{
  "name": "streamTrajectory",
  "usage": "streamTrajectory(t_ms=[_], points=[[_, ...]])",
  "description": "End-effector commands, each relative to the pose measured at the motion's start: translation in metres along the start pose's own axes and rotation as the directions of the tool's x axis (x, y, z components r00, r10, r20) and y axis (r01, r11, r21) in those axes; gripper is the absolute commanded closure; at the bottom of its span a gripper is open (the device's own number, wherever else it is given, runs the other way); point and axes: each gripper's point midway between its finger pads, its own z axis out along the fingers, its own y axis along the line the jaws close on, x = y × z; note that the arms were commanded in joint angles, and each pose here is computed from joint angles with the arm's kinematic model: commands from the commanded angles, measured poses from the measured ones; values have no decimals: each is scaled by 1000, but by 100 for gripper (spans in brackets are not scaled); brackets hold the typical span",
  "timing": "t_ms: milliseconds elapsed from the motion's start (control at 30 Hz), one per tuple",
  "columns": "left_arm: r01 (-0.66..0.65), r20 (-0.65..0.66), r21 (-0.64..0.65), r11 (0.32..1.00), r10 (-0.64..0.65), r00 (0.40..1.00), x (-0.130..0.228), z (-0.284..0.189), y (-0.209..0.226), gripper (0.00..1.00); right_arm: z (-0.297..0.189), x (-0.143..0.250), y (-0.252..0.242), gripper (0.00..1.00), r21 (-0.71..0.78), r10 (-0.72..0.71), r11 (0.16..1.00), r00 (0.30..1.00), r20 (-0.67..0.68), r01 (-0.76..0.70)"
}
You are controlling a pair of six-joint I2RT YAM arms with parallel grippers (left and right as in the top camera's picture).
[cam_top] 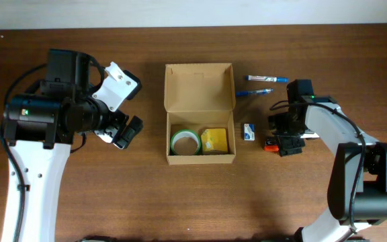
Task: Pack container
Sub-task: 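Close the right gripper on the red stapler and lift it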
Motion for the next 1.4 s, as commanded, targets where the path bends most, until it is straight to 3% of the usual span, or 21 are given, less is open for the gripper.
streamTrajectory(t_ms=[0, 567, 867, 1367], points=[[-16, 18, -7, 1000, 16, 1000, -3, -5, 0, 0, 5, -1, -3, 18, 13, 38, 999, 999, -7, -38], [-16, 18, -7, 1000, 16, 1000, -3, -5, 0, 0, 16, 1, -3, 21, 29, 41, 999, 999, -29, -40], [-16, 18, -7, 1000, 16, 1000, -3, -5, 0, 0, 17, 0, -2, 47, 25, 40, 999, 999, -25, -39], [-16, 18, -7, 1000, 16, 1000, -3, -5, 0, 0, 16, 0, -1, 80, 24, 39, 999, 999, -29, -39]])
